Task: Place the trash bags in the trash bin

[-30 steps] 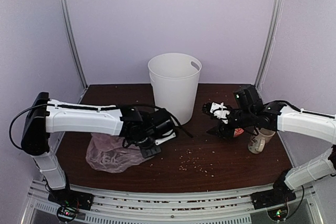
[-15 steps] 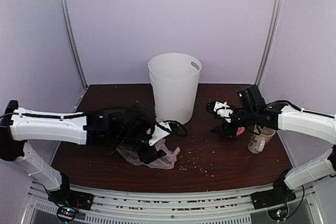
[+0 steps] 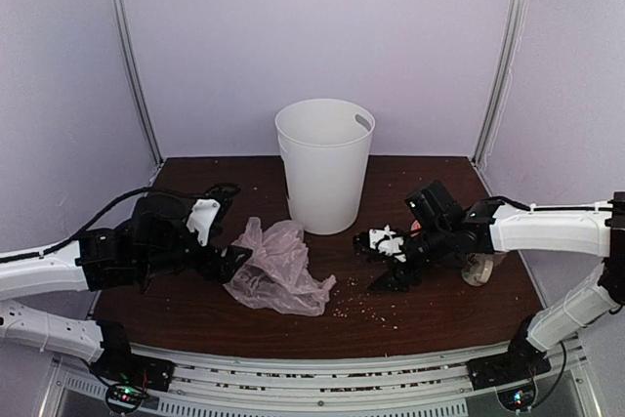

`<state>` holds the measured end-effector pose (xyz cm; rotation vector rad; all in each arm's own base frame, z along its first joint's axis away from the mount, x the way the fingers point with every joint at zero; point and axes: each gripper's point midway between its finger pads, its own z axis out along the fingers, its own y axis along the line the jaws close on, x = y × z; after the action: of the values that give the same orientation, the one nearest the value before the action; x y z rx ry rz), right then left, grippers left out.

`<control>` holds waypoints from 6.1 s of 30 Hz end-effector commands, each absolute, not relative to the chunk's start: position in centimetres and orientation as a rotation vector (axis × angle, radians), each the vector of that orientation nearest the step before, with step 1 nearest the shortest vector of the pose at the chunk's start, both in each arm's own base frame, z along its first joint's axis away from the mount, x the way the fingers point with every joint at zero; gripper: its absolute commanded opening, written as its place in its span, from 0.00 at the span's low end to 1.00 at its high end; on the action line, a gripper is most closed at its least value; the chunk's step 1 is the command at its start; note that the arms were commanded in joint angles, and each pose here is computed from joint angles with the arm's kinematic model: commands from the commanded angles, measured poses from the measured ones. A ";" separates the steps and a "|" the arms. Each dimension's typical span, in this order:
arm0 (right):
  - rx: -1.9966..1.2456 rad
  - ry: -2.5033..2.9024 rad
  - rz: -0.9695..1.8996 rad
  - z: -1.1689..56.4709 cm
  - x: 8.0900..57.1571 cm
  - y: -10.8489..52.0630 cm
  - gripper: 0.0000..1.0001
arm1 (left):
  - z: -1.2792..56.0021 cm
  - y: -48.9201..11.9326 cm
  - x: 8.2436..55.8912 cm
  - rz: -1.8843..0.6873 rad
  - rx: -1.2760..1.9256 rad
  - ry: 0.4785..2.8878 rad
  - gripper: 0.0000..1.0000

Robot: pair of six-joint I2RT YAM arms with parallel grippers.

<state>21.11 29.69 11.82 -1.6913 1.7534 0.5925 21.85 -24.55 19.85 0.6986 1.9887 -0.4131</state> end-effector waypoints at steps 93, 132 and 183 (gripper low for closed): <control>-1.137 2.141 0.536 13.7 27.3 21.2 0.00 | 11.9 -23.0 24.5 -0.678 0.239 2.024 0.80; -1.090 2.151 0.626 15.1 27.7 21.2 0.00 | 13.6 -24.4 26.2 -0.870 0.362 2.008 0.00; -1.368 1.661 0.817 28.3 27.9 43.2 0.00 | 35.3 -16.2 24.7 -0.338 0.422 1.915 0.00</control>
<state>25.95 42.81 45.83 -1.2326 1.3297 0.8672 21.94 -13.57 53.33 0.2813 1.4539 -0.4650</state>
